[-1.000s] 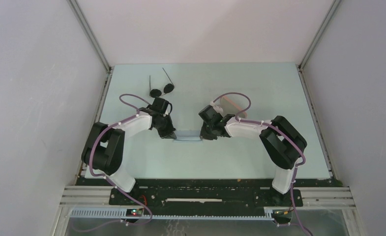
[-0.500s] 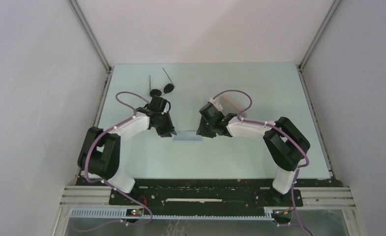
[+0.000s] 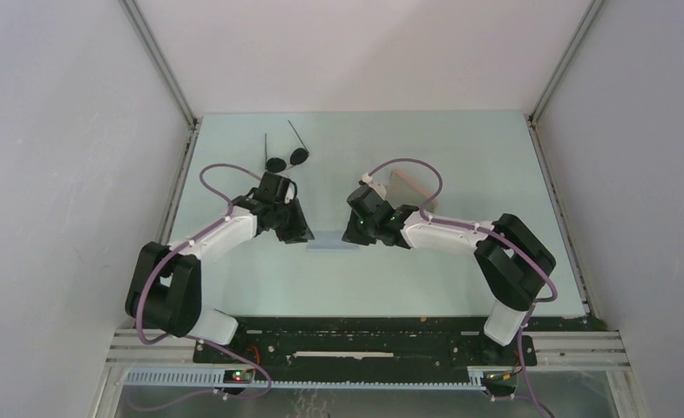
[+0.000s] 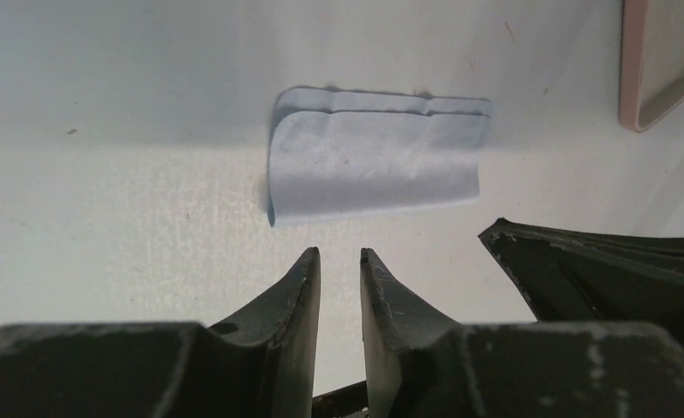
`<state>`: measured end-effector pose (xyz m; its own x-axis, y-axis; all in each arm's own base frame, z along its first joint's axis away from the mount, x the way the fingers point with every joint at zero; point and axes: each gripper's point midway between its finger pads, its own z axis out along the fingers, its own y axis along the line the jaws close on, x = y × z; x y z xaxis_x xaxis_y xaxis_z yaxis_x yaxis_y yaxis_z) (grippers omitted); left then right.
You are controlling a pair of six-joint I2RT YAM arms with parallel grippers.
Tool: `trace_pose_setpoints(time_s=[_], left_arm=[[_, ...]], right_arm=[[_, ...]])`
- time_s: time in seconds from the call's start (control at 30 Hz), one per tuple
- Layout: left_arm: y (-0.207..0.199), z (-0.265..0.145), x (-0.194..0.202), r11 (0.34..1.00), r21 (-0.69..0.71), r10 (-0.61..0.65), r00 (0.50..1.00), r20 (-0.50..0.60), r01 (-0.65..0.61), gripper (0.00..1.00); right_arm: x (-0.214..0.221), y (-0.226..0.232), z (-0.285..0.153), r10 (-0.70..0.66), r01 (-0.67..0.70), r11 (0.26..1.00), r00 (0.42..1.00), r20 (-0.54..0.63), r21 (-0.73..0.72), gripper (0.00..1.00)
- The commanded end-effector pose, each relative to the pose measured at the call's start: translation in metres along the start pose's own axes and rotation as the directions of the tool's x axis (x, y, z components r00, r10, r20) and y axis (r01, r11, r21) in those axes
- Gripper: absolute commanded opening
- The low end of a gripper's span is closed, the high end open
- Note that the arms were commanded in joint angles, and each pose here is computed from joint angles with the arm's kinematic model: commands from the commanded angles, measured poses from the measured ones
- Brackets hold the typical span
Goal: Organize the sunglasses
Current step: Fold the glasses cleaning cloth at the center of the board.
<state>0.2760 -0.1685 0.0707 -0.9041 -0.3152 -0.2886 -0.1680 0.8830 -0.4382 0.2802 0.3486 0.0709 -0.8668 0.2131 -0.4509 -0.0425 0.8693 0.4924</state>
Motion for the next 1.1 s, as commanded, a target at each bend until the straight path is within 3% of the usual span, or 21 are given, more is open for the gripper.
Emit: trace_pose_setpoints(time_s=[0.0,0.17,0.33,0.7,0.87,1.07], left_arm=[[-0.018,0.002,0.008,0.994,0.101,0.039,0.999,-0.034,-0.036,0.28],[-0.028,0.015,0.019,0.984,0.175,0.048,0.991,-0.123,-0.026,0.29],[-0.014,0.034,0.034,0.992,0.129,0.021,0.981,-0.192,0.004,0.28],[0.012,0.047,0.025,1.0,-0.004,0.019,0.99,-0.139,-0.02,0.25],[0.014,0.021,0.003,0.997,-0.055,0.048,0.999,-0.014,-0.049,0.27],[0.02,0.015,-0.006,0.994,-0.107,0.028,0.999,0.029,-0.025,0.44]], right_arm=[[0.004,-0.003,0.004,0.001,-0.001,1.0,1.0,-0.03,-0.008,0.07],[0.013,-0.007,0.011,0.008,-0.009,1.0,0.996,-0.089,-0.017,0.03],[0.026,-0.019,0.023,0.016,-0.014,1.0,0.991,-0.135,0.015,0.03],[0.018,-0.041,0.026,-0.001,0.011,0.995,0.995,-0.103,0.096,0.02],[-0.006,-0.026,-0.001,-0.016,0.018,0.998,0.999,-0.029,0.058,0.04],[-0.016,-0.042,0.0,-0.018,0.02,0.996,0.999,-0.03,0.088,0.3]])
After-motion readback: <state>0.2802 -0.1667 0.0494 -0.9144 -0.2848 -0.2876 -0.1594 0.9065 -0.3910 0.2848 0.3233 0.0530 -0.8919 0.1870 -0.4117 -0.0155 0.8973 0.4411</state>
